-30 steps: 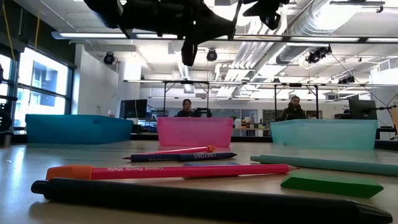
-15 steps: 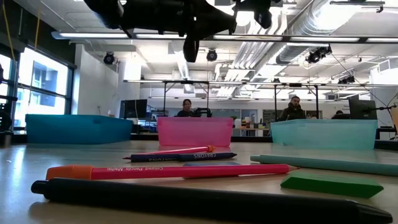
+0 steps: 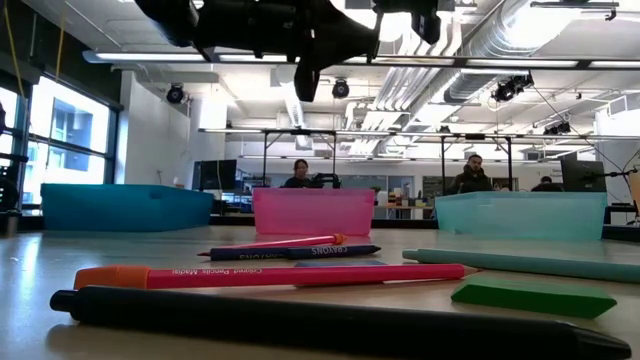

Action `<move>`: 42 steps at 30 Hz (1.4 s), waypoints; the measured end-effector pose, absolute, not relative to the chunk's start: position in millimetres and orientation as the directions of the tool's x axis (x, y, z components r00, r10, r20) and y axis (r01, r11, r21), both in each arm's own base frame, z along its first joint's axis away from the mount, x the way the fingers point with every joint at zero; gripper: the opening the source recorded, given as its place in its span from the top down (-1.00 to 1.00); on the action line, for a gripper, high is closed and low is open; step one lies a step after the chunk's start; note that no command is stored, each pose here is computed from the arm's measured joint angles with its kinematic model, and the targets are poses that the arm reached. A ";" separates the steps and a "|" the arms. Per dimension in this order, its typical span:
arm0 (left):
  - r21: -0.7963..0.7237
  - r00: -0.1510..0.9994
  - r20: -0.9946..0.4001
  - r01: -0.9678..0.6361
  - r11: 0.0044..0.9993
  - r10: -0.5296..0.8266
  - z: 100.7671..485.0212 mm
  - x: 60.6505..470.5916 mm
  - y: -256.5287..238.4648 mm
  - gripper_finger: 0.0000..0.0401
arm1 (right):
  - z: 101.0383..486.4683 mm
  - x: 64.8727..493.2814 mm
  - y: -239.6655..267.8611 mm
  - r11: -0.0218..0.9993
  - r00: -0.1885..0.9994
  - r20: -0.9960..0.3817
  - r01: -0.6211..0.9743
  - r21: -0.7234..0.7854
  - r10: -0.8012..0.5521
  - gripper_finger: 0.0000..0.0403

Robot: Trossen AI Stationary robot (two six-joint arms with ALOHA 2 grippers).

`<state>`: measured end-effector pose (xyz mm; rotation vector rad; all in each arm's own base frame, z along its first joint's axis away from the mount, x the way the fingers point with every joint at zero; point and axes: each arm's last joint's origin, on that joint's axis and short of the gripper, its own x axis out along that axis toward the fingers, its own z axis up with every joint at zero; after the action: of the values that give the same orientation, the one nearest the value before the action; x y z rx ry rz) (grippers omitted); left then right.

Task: Sort crayons/erasers/pens/pencils in bins
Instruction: Put the black pen into the orange bin

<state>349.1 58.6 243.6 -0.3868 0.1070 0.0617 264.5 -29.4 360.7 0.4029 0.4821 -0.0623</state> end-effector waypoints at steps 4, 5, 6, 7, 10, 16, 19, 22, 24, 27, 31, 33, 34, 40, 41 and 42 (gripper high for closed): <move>-0.321 0.981 -0.193 -0.098 0.942 0.036 236.9 347.7 58.4 0.60 | 355.6 263.4 -25.1 0.914 0.860 -0.510 0.182 0.362 0.031 0.96; -0.313 0.974 -0.223 -0.106 0.944 0.035 233.9 347.2 58.3 0.56 | 353.8 261.9 -23.8 0.912 0.847 -0.531 0.198 0.360 0.026 0.96; -0.304 0.969 -0.246 -0.111 0.946 0.035 231.5 346.7 58.2 0.51 | 351.4 260.4 -22.4 0.907 0.830 -0.557 0.215 0.362 0.025 0.96; -0.294 0.964 -0.266 -0.114 0.949 0.034 229.6 346.2 58.1 0.48 | 348.6 258.8 -21.1 0.901 0.811 -0.584 0.234 0.365 0.026 0.95; -0.275 0.942 -0.334 -0.128 0.953 0.030 222.9 344.1 57.8 0.37 | 341.4 253.5 -16.0 0.878 0.752 -0.659 0.297 0.377 0.028 0.93; -0.250 0.884 -0.465 -0.179 0.951 0.044 221.5 329.2 64.9 0.27 | 329.1 240.7 3.4 0.836 0.611 -0.787 0.386 0.390 0.085 0.92; -0.239 0.875 -0.481 -0.197 0.951 0.060 228.1 321.1 69.6 0.27 | 324.6 233.9 16.1 0.828 0.541 -0.833 0.413 0.379 0.112 0.92; -0.212 0.874 -0.481 -0.200 0.957 0.076 236.5 313.4 73.6 0.29 | 321.6 227.8 28.9 0.827 0.486 -0.865 0.431 0.361 0.124 0.92; -0.197 0.874 -0.478 -0.201 0.960 0.085 241.6 309.0 75.3 0.31 | 320.3 224.3 37.4 0.829 0.462 -0.879 0.441 0.343 0.118 0.92; -0.176 0.882 -0.461 -0.198 0.964 0.097 249.5 303.5 77.7 0.32 | 319.0 219.5 49.2 0.832 0.439 -0.893 0.456 0.317 0.100 0.92; -0.168 0.876 -0.470 -0.213 0.963 0.112 253.2 297.6 81.7 0.34 | 317.1 211.0 64.6 0.829 0.407 -0.911 0.489 0.271 0.058 0.92; -0.169 0.868 -0.482 -0.223 0.960 0.117 253.4 295.1 83.5 0.34 | 316.0 205.5 72.2 0.819 0.385 -0.922 0.515 0.253 0.042 0.92; -0.169 0.861 -0.494 -0.229 0.958 0.119 253.0 293.4 84.4 0.34 | 315.5 202.7 76.2 0.812 0.375 -0.926 0.529 0.245 0.035 0.92; -0.169 0.845 -0.521 -0.242 0.955 0.122 250.7 291.3 85.0 0.34 | 314.2 186.5 101.5 0.782 0.357 -0.934 0.578 0.235 0.017 0.92; -0.170 0.843 -0.524 -0.242 0.955 0.120 250.4 291.2 84.5 0.34 | 314.1 183.7 105.6 0.781 0.356 -0.934 0.580 0.234 0.016 0.92; -0.176 0.841 -0.528 -0.244 0.954 0.118 250.0 291.2 83.6 0.34 | 313.6 181.2 109.5 0.780 0.356 -0.934 0.582 0.232 0.012 0.92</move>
<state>291.2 83.6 250.0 -0.2419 0.5398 0.1929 181.2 109.5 313.6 0.5986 1.1620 -0.3972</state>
